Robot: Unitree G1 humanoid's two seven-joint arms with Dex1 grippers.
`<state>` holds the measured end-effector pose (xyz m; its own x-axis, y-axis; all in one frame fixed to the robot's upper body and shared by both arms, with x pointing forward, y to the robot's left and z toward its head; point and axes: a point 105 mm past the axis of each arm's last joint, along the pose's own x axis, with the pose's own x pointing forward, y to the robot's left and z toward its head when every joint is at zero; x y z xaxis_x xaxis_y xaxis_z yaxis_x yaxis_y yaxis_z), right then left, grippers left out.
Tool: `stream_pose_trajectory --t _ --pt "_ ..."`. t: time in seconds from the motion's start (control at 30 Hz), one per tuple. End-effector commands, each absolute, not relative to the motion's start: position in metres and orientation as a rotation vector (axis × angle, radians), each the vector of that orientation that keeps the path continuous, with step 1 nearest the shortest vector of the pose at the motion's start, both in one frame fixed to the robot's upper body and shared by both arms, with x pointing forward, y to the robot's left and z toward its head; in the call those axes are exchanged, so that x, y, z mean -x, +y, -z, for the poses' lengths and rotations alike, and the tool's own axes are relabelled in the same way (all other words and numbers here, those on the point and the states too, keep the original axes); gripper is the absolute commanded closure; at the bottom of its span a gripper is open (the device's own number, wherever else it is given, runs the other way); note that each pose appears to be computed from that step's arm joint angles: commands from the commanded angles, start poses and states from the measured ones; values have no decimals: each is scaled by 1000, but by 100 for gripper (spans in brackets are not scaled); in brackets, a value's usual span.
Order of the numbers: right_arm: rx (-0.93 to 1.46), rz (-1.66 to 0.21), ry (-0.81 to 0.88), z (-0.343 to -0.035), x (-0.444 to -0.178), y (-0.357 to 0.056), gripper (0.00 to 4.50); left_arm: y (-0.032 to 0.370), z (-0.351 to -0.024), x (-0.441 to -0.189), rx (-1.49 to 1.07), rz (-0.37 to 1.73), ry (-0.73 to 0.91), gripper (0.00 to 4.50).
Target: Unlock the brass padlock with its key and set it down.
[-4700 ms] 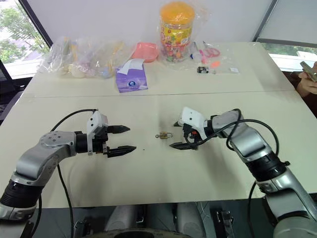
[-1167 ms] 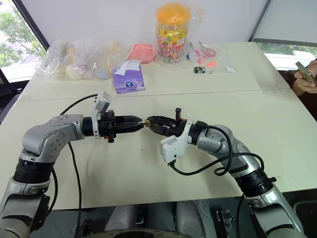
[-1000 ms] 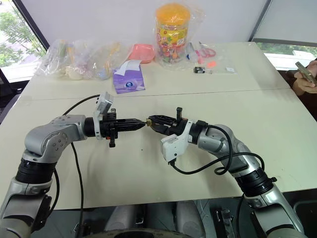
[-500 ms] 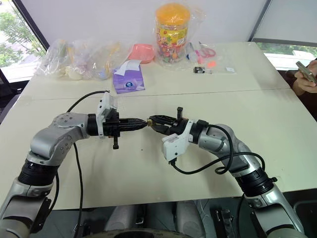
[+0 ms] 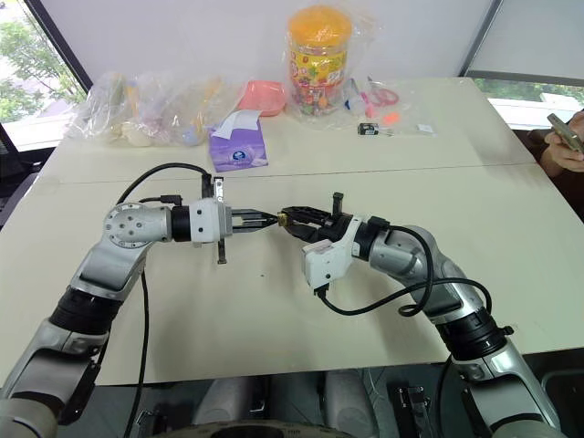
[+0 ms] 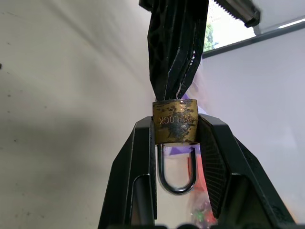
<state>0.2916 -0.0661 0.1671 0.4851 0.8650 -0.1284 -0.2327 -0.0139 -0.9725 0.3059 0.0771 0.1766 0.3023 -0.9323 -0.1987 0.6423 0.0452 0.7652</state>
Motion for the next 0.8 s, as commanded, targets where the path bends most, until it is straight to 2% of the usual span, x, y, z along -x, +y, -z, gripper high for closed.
stream_pose_trajectory --t 0.03,0.13,0.2,0.27,0.33,0.4,0.47,0.6,0.8 --pt "1281 -1021 -722 -172 -276 -52 381 72 -195 -306 -1048 1198 -597 444" --pt "1284 -1019 -721 -171 -277 -53 381 74 -196 -311 -959 1178 -578 444" --pt "1285 -1018 -720 -171 -277 -53 381 78 -193 -317 -806 1169 -470 444" --pt "1289 -1015 -720 -172 -278 -54 381 85 -182 -323 -555 1176 -243 444" --pt "1292 -1013 -721 -173 -278 -54 381 91 -160 -313 -384 1249 35 444" --pt "1294 -1012 -722 -173 -279 -55 381 91 -155 -304 -240 1289 166 444" --pt "1297 -1011 -721 -173 -280 -55 381 88 -169 -301 83 1299 262 444" --pt "1305 -1009 -720 -173 -282 -57 381 86 -186 -291 350 1364 362 320" --pt "1314 -1005 -717 -174 -284 -59 381 81 -183 -282 276 1380 383 76"
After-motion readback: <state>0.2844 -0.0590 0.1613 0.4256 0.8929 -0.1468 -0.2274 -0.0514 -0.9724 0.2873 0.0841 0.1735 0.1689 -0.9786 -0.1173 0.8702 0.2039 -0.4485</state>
